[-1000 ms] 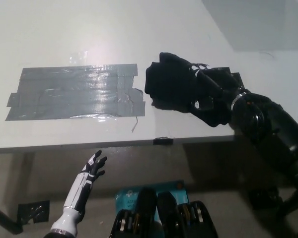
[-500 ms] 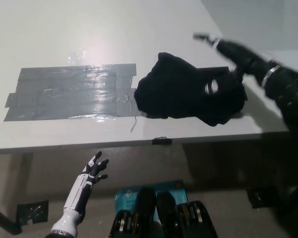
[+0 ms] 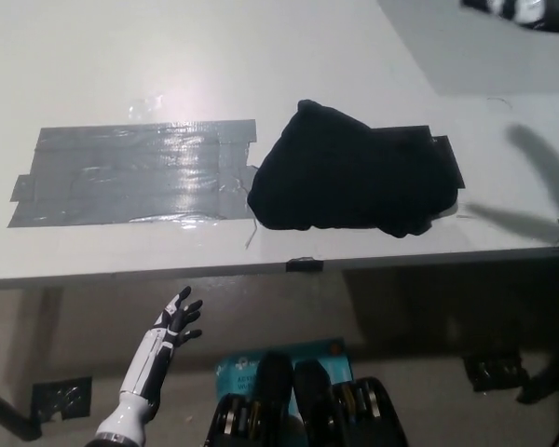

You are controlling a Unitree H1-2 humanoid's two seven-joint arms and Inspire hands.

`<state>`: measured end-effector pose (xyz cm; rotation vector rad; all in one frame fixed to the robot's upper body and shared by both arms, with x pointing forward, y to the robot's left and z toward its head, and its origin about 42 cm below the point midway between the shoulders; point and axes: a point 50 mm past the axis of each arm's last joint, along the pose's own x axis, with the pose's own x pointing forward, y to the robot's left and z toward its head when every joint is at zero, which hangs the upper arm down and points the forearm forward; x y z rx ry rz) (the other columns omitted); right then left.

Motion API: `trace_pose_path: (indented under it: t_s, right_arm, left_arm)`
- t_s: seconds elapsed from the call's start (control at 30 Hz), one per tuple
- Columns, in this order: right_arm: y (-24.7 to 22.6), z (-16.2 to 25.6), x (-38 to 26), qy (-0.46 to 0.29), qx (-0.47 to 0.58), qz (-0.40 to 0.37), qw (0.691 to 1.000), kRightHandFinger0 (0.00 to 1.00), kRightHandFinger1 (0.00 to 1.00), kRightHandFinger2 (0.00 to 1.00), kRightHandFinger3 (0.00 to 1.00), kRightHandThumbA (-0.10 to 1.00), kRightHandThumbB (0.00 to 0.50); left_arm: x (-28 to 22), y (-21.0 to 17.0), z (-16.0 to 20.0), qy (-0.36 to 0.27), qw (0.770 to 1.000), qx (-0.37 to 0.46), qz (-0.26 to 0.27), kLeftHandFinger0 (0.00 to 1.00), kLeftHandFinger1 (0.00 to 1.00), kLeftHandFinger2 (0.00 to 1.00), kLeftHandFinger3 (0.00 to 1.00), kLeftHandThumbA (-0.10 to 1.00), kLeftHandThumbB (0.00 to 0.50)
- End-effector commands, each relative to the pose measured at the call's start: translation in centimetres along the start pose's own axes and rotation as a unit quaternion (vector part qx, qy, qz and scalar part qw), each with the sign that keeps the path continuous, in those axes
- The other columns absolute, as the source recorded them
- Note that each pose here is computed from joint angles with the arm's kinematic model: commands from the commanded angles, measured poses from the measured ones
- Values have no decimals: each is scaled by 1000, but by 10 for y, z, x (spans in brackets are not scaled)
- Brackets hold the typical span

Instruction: A person hands a black t-shirt to the robot and rhe robot picks it up with its right hand and places it on the black spot on the desk infron tof it

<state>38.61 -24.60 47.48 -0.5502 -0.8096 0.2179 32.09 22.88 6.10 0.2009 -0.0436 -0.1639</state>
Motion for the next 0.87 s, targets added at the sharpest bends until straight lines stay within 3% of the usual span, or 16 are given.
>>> trace_pose_path:
  t_s: [0.0,0.17,0.37,0.43,0.5,0.57,0.63,0.77,0.83]
  right_arm:
    - [9,58,-76,-113,35,-69,991,1000,1000,1000,1000,1000,491]
    - [55,38,-141,-63,91,-73,991,1000,1000,1000,1000,1000,427]
    - [122,-20,-209,103,193,-42,975,1000,1000,1000,1000,1000,401]
    - [141,-45,-229,154,212,-31,965,1000,1000,1000,1000,1000,344]
    - [159,-66,-242,199,216,-17,956,1000,1000,1000,1000,1000,350]
    - [173,-80,-253,230,228,-7,946,1000,1000,1000,1000,1000,324]
    - [190,-93,-265,258,232,11,938,1000,1000,1000,1000,1000,339]
    - [213,-106,-280,296,227,60,926,1000,1000,1000,1000,1000,294]
    - [219,-108,-288,307,226,73,922,1000,1000,1000,1000,1000,328]
  left_arm:
    - [15,5,20,-53,998,10,-11,870,957,972,1000,1000,500]
    - [10,5,16,-47,999,11,-9,919,1000,1000,1000,1000,500]
    - [-3,0,7,-31,999,2,-8,930,1000,1000,1000,1000,500]
    - [-10,-2,2,-24,1000,-2,-10,950,1000,1000,1000,1000,500]
    - [-14,-4,-1,-20,1000,-6,-11,976,1000,1000,1000,1000,500]
    - [-18,-7,-4,-14,1000,-15,-14,1000,1000,1000,1000,1000,500]
    - [-23,-11,-8,-11,1000,-21,-18,1000,1000,1000,1000,1000,500]
    - [-29,-11,-12,5,999,-34,-31,1000,1000,1000,1000,1000,500]
    - [-32,-14,-14,13,999,-34,-37,1000,1000,1000,1000,1000,500]
